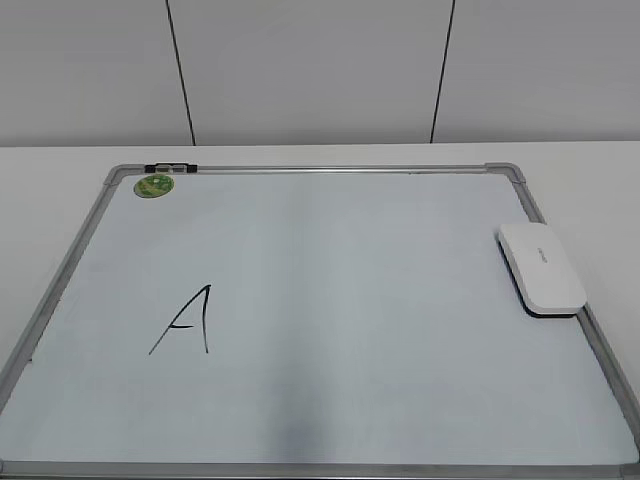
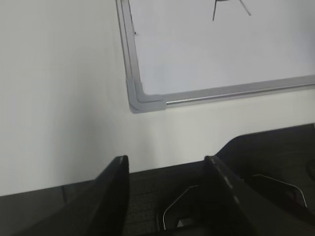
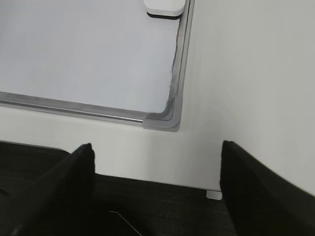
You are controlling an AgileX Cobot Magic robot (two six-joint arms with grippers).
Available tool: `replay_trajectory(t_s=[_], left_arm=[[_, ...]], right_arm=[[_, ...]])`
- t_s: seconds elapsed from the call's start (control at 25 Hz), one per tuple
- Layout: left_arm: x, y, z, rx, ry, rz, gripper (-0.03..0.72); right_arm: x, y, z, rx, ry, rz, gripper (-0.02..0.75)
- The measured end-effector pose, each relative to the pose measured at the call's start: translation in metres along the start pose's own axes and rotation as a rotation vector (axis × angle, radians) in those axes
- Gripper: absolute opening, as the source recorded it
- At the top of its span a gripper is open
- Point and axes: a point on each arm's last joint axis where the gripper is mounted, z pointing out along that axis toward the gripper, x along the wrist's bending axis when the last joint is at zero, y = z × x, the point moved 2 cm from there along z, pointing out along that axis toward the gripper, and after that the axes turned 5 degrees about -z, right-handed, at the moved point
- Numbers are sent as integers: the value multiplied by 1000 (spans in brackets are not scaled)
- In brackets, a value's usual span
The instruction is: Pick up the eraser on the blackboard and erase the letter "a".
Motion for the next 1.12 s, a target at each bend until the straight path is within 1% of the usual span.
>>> replay_trajectory(t_s=[0.08,0.36,0.44,0.56,0.68,0.8,1.12], left_arm=[[2,-3,6,18,7,-1,352],[8,1,8,-25,61,16,361],[10,2,8,-32,75,21,393],[11,3,8,-47,91,27,460],[12,4,10,-58,94,29,490],[13,6,13,-83,100,32,497],[14,6,17,-98,103,34,501]], right_arm=[[0,0,2,-5,-2,15,589],[-1,0,6,-15,-7,34,589],[-1,0,6,-16,-6,37,588],[-1,0,6,-16,-6,45,588],[-1,0,6,-16,-6,46,588],[-1,0,6,-18,-6,50,588],[-1,0,6,-18,-6,52,588]])
